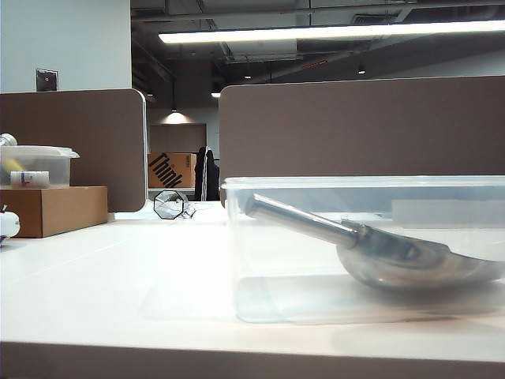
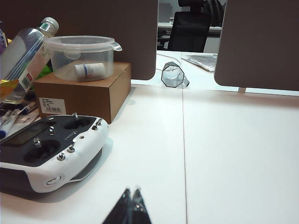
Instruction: Pick up the metal ice scoop from the table and place it inside the transparent plastic box.
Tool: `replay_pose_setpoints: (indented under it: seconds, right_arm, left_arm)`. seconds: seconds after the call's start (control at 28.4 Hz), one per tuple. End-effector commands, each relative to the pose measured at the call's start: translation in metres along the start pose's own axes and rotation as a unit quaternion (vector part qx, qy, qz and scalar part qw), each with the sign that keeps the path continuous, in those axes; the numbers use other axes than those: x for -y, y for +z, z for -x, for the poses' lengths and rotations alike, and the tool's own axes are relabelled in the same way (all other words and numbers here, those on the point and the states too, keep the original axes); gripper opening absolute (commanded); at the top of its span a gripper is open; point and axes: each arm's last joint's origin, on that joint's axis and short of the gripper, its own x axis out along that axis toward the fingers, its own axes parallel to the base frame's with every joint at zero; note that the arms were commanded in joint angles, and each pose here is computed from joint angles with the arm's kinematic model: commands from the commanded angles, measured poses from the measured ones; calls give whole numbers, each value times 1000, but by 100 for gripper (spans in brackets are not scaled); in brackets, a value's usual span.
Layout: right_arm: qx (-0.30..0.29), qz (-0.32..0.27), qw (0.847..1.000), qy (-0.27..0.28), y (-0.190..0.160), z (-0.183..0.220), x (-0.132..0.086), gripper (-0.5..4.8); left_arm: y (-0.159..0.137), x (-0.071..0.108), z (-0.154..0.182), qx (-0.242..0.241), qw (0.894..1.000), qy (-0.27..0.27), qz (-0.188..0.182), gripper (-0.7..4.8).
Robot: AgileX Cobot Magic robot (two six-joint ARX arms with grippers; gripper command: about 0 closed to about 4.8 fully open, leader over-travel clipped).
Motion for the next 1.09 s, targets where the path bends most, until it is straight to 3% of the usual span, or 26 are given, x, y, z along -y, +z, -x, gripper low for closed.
replay_pose_setpoints:
  seconds: [0.04,0.49,0.7,1.09]
  right_arm:
    - [7,2,1000,0,2,0,0,-1]
    - [7,2,1000,0,2,0,0,-1]
    - [7,2,1000,0,2,0,0,-1]
    - [7,2,1000,0,2,0,0,-1]
  left_arm:
    - [1,0,0,5,1000,1,1,-1]
    - [-5,1,0,-24,1000,-12,-4,-1]
    - [-5,1,0,-26,999,-13,-44,-1]
    - [-4,1,0,-22,999,-14,-45,-1]
